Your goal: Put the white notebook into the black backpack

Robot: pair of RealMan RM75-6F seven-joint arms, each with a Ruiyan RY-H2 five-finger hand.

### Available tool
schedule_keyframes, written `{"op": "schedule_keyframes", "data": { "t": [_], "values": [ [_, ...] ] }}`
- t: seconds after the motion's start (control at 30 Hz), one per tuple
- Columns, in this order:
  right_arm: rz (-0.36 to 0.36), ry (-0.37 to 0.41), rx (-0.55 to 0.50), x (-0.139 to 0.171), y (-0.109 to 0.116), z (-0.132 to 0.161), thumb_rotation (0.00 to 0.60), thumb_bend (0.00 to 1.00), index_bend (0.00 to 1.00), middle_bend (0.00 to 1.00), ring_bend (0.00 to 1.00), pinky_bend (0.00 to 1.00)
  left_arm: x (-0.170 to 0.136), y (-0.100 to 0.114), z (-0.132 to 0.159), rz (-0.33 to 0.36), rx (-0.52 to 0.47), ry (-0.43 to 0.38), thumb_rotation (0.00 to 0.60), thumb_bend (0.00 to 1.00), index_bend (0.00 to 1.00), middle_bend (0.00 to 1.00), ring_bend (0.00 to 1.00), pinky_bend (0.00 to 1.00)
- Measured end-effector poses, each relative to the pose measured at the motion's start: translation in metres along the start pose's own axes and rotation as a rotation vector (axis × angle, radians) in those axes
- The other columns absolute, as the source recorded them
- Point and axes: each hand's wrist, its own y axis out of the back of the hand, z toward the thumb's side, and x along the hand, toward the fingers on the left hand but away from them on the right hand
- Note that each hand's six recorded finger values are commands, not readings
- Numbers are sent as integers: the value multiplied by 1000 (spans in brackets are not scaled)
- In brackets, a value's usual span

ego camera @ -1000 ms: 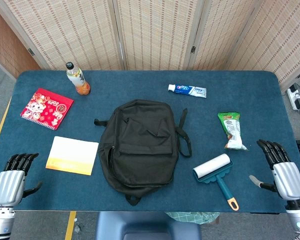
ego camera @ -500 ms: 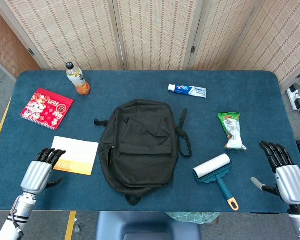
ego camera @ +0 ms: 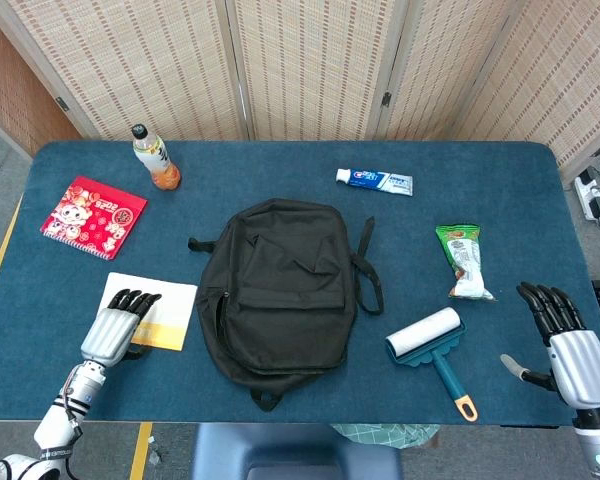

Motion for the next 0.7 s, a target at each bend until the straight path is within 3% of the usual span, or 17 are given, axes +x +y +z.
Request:
{"op": "schedule_keyframes", "data": {
  "t": [0.7],
  "values": [
    [3,-11,3,-1,-3,-2,600,199,31,121,90,68,11,-15,-12,-62,26,45,600,229,160,210,148,135]
  ]
}}
